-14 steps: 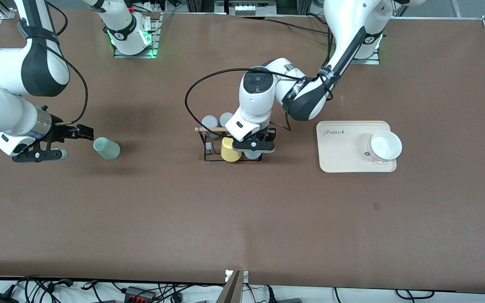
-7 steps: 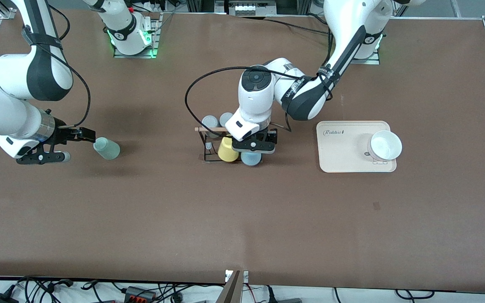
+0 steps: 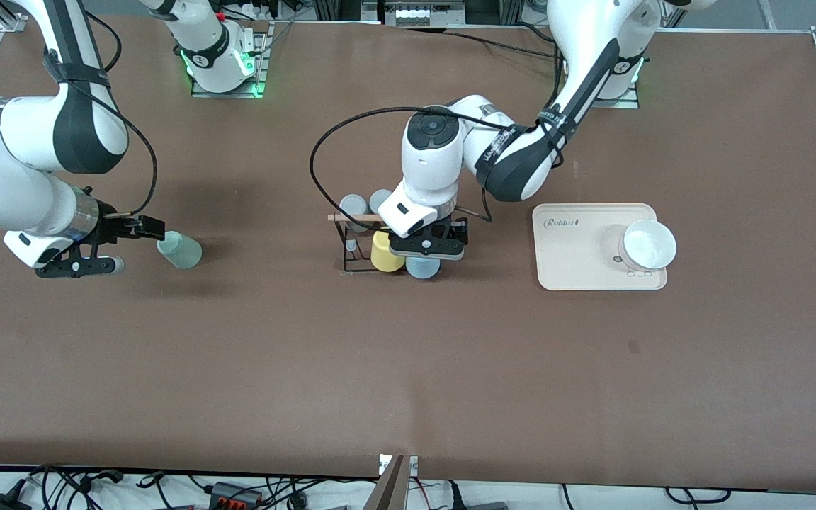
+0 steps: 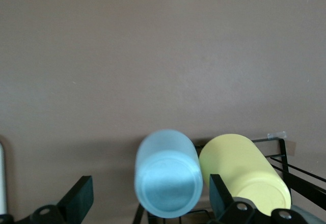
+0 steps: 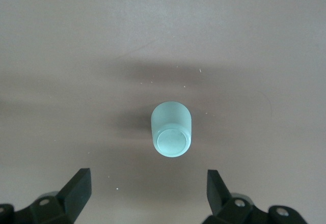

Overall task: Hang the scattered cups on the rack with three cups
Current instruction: 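Hang the blue cup on the rack peg beside the yellow cup, then open and withdraw the left gripper while the right gripper grasps the teal cup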

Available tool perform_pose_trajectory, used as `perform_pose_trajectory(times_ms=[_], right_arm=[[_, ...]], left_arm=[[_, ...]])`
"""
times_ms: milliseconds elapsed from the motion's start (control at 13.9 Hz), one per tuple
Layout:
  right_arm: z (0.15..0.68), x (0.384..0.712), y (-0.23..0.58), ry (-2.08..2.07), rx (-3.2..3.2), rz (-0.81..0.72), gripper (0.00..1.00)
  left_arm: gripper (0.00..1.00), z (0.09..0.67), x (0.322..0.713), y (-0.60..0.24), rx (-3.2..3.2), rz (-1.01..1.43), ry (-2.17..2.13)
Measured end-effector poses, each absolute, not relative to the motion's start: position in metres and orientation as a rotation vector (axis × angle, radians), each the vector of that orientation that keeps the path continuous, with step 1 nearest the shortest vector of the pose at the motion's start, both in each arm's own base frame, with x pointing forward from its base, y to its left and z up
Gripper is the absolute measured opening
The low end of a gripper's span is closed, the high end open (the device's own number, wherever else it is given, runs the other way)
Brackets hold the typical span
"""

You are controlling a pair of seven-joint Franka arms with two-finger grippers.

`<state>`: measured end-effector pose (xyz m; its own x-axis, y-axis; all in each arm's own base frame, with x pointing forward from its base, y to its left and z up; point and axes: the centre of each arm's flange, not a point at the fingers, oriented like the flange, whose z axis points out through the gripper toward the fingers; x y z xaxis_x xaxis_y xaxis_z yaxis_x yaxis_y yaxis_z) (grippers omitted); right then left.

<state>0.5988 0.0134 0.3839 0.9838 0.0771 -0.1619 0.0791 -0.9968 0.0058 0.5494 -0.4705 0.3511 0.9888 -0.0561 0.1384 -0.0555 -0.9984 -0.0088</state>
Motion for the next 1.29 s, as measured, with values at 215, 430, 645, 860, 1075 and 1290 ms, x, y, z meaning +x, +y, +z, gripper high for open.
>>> perform_pose_trajectory(times_ms=[215, 430, 645, 860, 1075, 1290], right_arm=[[0.363, 0.604, 0.014, 0.123, 3.115, -0.257, 1.0], [0.334, 0.608, 0.012, 0.119, 3.11, -0.285, 1.0], [0.307, 0.604, 0.008, 0.095, 3.102, -0.354, 1.0], [0.287, 0.593, -0.001, 0.067, 3.1, -0.381, 1.0], [0.266, 0.583, -0.012, 0.039, 3.105, -0.355, 1.0], [0.244, 0.57, -0.013, 0.037, 3.107, -0.341, 1.0]], left_arm=[[1.0, 0.408, 0.553, -0.434, -3.031, -0.144, 0.13], [1.0, 0.472, 0.568, -0.358, -2.954, -0.067, 0.21], [1.0, 0.52, 0.579, -0.277, -2.994, 0.075, 0.216], [1.0, 0.549, 0.586, -0.182, -3.038, 0.23, 0.192], [1.0, 0.565, 0.589, -0.1, -3.089, 0.311, 0.15], [1.0, 0.58, 0.592, -0.057, -3.136, 0.19, 0.076]])
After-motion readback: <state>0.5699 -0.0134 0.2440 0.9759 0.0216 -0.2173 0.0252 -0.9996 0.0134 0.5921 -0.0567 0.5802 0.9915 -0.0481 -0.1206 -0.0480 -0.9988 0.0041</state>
